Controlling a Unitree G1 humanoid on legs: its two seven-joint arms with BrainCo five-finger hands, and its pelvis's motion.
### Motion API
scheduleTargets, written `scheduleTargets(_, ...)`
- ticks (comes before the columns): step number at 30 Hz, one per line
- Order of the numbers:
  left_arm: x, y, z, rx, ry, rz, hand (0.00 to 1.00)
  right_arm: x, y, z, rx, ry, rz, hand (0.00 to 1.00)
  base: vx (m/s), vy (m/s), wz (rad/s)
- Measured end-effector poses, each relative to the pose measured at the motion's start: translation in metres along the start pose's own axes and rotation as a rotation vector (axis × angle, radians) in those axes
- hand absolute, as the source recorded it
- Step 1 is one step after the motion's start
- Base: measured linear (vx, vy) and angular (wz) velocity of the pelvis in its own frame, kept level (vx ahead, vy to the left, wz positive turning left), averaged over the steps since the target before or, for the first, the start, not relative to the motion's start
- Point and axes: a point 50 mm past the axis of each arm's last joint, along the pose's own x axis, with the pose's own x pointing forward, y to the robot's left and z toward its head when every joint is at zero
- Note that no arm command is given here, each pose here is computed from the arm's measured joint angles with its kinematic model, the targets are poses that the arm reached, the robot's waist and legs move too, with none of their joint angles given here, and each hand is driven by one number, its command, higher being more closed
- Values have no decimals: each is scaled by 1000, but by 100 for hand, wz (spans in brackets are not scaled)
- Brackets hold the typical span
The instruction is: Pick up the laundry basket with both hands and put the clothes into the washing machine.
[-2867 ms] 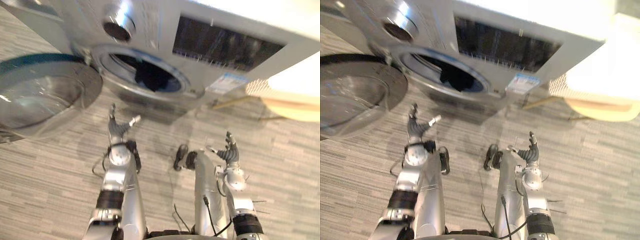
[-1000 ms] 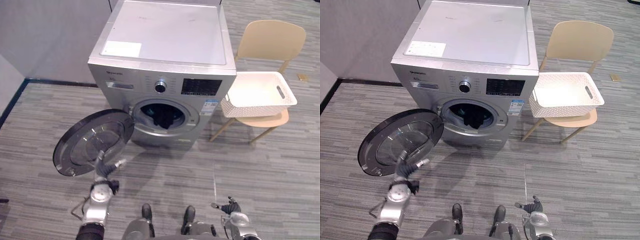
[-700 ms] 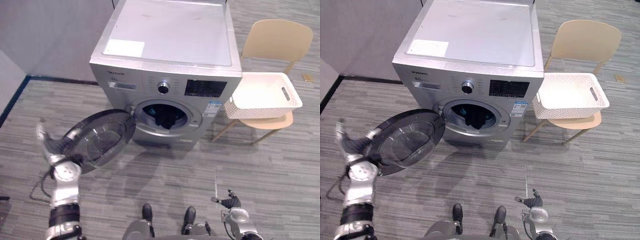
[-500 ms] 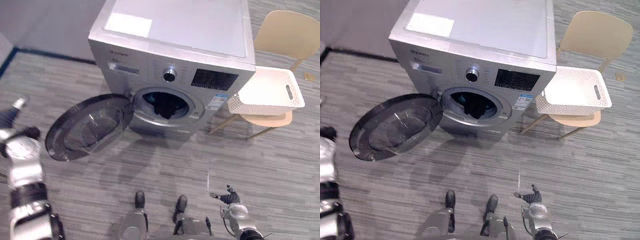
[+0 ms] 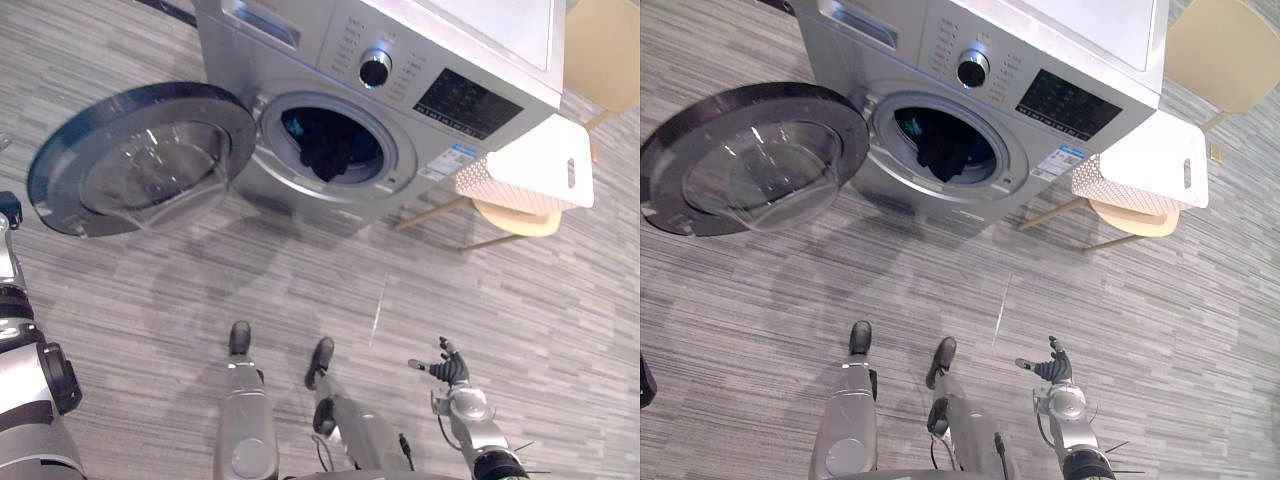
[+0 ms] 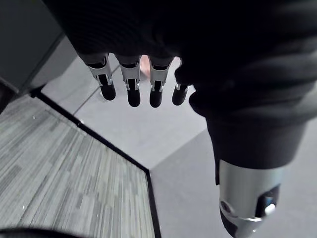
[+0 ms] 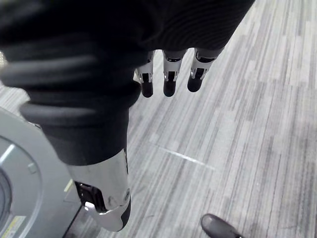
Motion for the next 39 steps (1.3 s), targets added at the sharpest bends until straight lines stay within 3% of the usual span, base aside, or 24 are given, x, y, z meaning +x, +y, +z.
scheduleTargets(10, -4, -32, 17, 87, -65, -161, 0, 0, -2, 6, 10, -35, 13, 0, 5, -65, 0)
scheduleTargets(19, -38, -56, -12, 121, -102, -229, 0, 2, -1, 9, -17, -38, 15, 0, 64, 28, 6)
scheduleTargets(25, -142, -116, -62, -5, -38, -443, 0, 3, -5, 1, -63, 7, 2, 0, 70, 97, 19)
scheduleTargets(31, -294, -172, -93, -68, 117, -944, 0, 1, 3, -10, -93, 67, 21, 0, 41, 103, 6)
scheduleTargets(34, -339, -189, -83, -91, 102, -1161, 0, 0, 4, -14, -103, 85, 25, 0, 13, 73, -26)
scheduleTargets(39, -352, -215, -52, -105, -10, -1263, 0, -1, 0, -17, -123, 105, 15, 0, 14, 53, -18)
